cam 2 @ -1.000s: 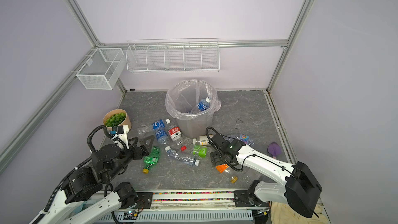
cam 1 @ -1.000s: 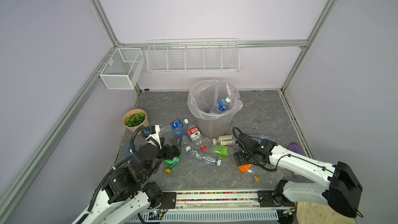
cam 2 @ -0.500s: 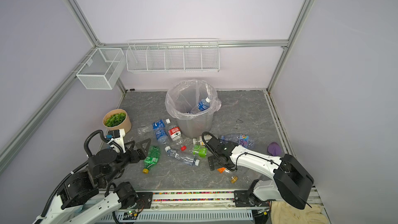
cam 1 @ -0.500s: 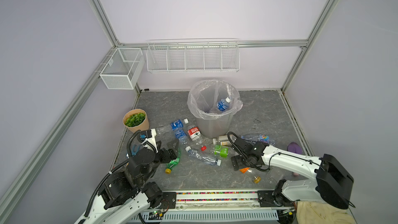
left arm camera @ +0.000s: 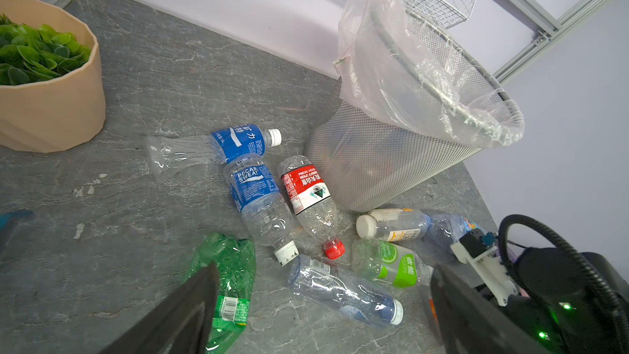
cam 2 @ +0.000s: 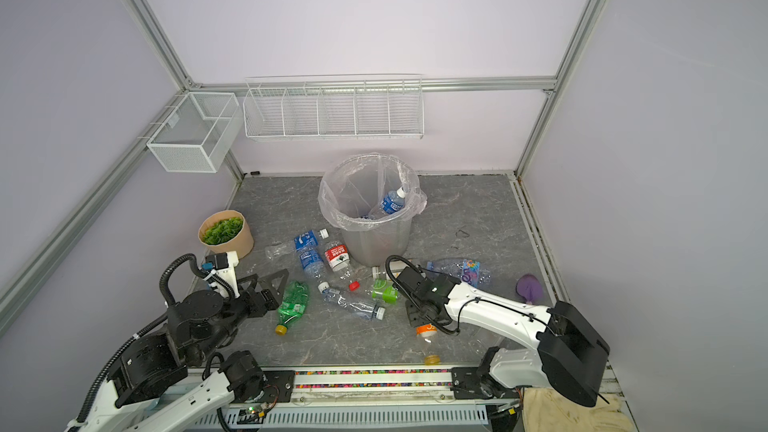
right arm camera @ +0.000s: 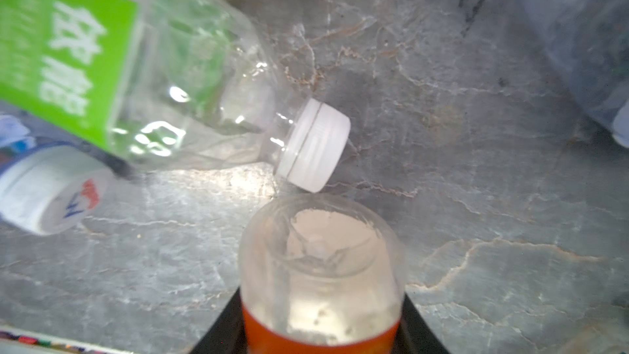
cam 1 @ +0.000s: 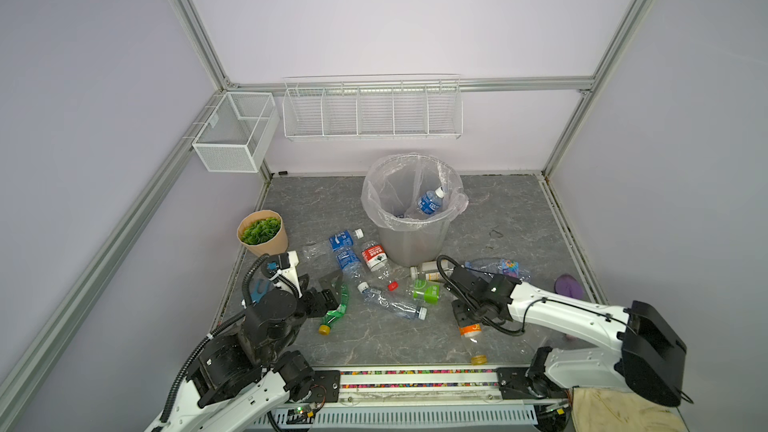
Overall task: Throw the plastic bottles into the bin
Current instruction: 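Close the right gripper on the orange NFC bottle, then lift the orange NFC bottle upright with the right gripper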
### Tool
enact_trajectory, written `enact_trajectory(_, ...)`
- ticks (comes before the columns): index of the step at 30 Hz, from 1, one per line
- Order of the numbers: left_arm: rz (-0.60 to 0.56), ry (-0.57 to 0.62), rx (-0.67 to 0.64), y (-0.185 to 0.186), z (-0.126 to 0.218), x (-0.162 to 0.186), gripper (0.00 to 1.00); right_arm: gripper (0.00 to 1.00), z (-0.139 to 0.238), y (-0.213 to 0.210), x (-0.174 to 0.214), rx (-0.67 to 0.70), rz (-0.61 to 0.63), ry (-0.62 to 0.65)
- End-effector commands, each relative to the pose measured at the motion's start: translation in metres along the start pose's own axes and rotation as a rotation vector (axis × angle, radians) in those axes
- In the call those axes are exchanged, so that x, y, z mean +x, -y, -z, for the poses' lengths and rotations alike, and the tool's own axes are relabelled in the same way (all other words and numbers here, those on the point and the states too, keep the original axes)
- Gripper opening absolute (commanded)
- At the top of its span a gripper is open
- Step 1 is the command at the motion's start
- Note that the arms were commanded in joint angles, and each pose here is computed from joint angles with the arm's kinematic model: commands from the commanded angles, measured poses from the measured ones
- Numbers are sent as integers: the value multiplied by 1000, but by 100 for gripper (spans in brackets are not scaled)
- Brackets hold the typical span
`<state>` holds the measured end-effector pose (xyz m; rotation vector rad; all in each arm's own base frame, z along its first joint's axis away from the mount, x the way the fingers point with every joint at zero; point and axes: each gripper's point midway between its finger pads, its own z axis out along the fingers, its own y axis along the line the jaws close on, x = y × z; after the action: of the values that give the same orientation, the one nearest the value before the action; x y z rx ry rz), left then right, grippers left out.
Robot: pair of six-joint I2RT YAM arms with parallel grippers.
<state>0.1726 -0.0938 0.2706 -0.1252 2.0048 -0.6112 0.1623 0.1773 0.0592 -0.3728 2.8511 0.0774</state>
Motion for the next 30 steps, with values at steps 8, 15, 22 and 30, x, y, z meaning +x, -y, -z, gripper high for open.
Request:
enact_trajectory(8,6,-5,-27,-7,1,3,96,39,68,7,-25,-64,-29,204)
enact_trajectory(15,11,-11,-24,-6,-3,6,96,38,136,11,-45,-215,-38,458)
enact_trajectory(22,23,-35,-9,-1,-12,13,96,39,240,27,-66,-406,-83,859)
enact_trajectory(30,29,-56,7,6,-19,17,95,40,311,47,-81,-419,-100,1113)
